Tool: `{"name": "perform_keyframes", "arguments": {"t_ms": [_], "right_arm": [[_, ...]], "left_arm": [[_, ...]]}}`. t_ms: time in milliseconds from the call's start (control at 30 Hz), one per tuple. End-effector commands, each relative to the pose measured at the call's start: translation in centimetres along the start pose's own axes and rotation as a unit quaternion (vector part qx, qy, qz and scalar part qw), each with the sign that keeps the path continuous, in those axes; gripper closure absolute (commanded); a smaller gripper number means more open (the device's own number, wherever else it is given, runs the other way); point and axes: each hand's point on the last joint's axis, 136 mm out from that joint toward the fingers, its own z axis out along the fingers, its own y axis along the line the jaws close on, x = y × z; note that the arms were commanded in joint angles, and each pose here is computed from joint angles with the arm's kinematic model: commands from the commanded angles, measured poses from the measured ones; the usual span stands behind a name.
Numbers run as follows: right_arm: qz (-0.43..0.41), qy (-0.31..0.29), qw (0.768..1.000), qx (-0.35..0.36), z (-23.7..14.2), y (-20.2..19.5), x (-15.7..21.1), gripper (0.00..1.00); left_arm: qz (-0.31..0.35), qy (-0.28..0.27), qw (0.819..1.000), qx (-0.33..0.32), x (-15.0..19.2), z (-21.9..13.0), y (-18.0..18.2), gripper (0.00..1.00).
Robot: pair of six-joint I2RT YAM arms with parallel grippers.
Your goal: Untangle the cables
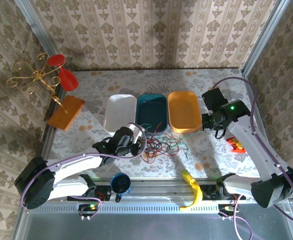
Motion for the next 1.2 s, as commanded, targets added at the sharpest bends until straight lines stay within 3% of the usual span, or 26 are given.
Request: {"name": "perform_keyframes", "arguments": {"t_ms": [0, 233, 400, 467, 500, 567, 667, 800, 933, 1167], "right_arm": [[-0.005, 0.022, 0.996, -0.082, 1.3, 4.2, 1.5, 1.00], [0.008, 0.077, 0.991, -0.107, 6.2, 7.8, 4.7, 1.00], [0.031, 0.112, 0.993, 0.009, 9.7, 4.2, 7.5, 0.97], [0.040, 0.122, 0.990, 0.051, 10.5, 2.8, 8.5, 0.88], [0.047, 0.125, 0.989, 0.064, 10.8, 2.3, 8.9, 0.75], [0.061, 0.123, 0.988, 0.070, 11.0, 2.1, 9.2, 0.60], [0.079, 0.099, 0.991, 0.034, 10.8, 3.0, 8.6, 0.50], [0.081, 0.065, 0.994, -0.035, 10.1, 5.0, 7.3, 0.48], [0.061, 0.072, 0.991, -0.090, 10.3, 7.3, 6.9, 0.51], [0.027, 0.103, 0.990, -0.093, 13.0, 8.8, 6.9, 0.58]], "left_arm": [[0.024, 0.019, 0.999, -0.008, 0.1, 0.3, -0.2, 1.00], [0.024, 0.020, 0.999, -0.006, -0.1, 1.5, -0.8, 1.00], [0.025, 0.023, 0.999, -0.024, 0.0, 2.0, -0.4, 1.00], [0.027, 0.026, 0.999, -0.025, 0.1, 2.1, -0.5, 1.00], [0.030, 0.028, 0.999, -0.026, 0.2, 2.1, -0.6, 1.00], [0.035, 0.033, 0.999, -0.025, 0.3, 2.2, -0.7, 1.00], [0.047, 0.043, 0.998, -0.026, 0.7, 2.5, -1.0, 1.00], [0.060, 0.053, 0.996, -0.027, 1.0, 2.7, -1.4, 1.00], [0.063, 0.054, 0.996, -0.025, 1.0, 2.8, -1.6, 1.00], [0.062, 0.052, 0.996, -0.026, 0.9, 2.9, -1.7, 1.00]]}}
